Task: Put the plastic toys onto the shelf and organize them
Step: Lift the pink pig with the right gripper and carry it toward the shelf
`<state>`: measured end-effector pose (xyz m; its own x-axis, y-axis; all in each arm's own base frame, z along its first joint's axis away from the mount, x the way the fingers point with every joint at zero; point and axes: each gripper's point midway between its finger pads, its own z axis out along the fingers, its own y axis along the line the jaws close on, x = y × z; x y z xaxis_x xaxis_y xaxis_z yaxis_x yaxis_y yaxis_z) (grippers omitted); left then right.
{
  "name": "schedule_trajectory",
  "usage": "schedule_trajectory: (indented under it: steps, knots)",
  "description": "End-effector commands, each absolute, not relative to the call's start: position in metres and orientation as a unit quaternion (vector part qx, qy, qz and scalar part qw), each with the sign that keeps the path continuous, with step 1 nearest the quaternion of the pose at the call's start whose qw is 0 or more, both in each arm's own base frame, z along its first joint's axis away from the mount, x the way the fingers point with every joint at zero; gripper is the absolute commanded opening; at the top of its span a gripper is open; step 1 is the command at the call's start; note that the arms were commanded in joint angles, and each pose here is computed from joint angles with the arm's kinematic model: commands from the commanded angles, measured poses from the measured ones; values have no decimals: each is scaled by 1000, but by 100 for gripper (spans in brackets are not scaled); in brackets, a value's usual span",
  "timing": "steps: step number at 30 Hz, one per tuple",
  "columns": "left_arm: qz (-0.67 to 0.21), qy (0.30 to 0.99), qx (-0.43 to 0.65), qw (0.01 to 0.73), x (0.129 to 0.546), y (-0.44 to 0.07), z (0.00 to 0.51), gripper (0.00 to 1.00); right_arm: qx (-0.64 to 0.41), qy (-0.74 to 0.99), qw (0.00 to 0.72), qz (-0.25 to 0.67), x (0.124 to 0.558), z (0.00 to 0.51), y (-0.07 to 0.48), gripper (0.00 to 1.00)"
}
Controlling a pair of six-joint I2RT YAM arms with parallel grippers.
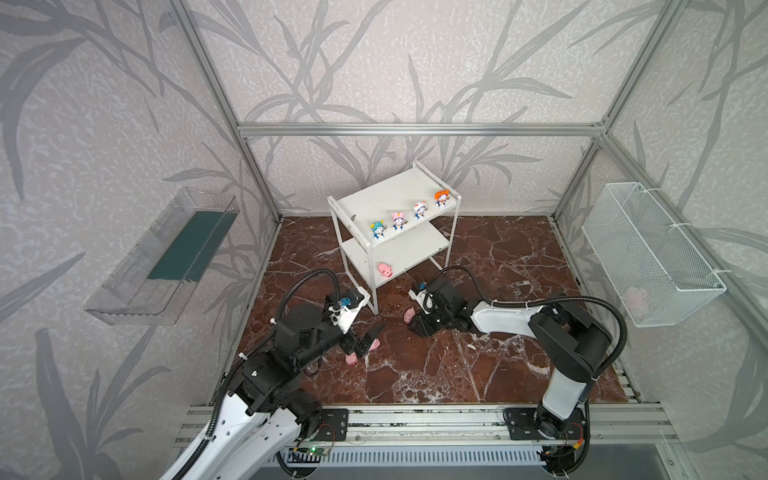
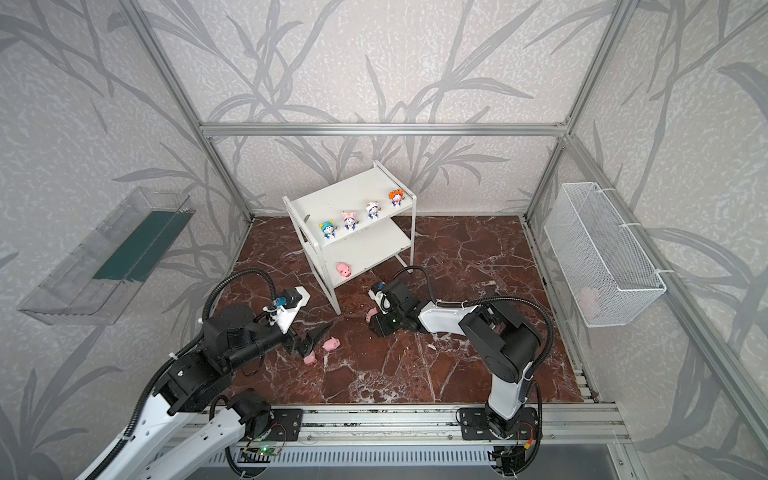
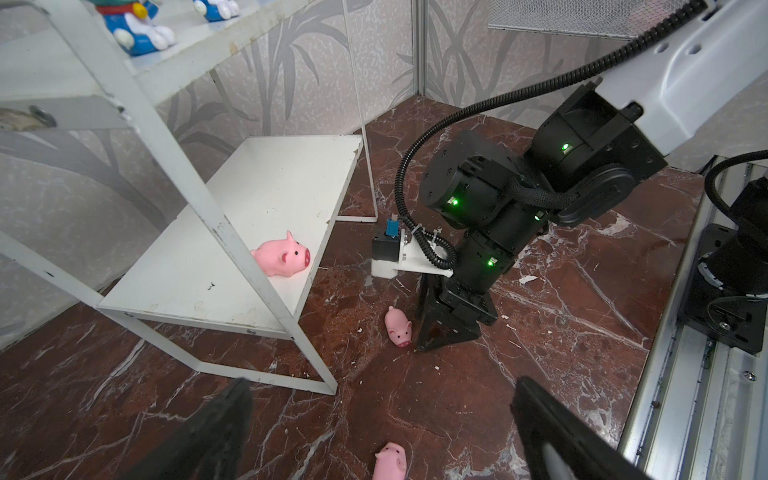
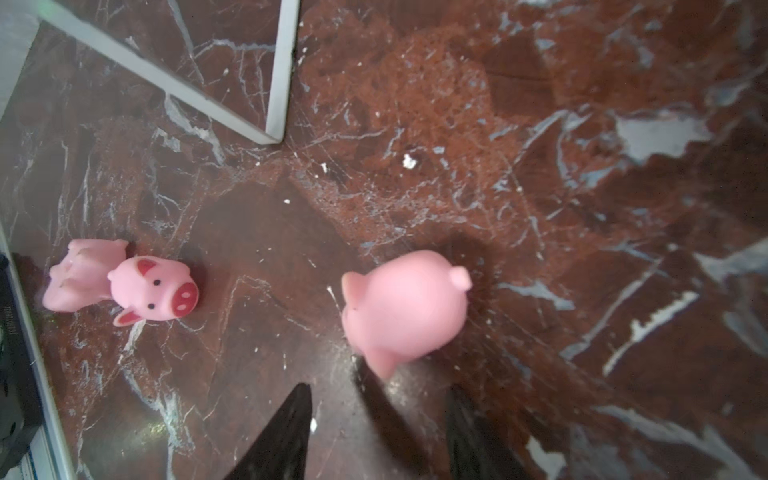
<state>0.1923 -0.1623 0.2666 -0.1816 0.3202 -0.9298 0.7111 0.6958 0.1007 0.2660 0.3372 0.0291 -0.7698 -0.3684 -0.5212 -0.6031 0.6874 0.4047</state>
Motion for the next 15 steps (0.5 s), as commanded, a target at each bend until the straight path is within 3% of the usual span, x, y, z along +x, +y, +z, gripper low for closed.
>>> schedule_trajectory:
  steps: [1, 15]
  knots:
    - [-185, 742, 347, 542, 191, -163, 266, 99, -267, 899, 207, 279, 269, 28, 343, 56]
    - [-185, 741, 347, 544, 191, -162, 267, 99, -227, 918, 253, 203, 295, 14, 340, 54]
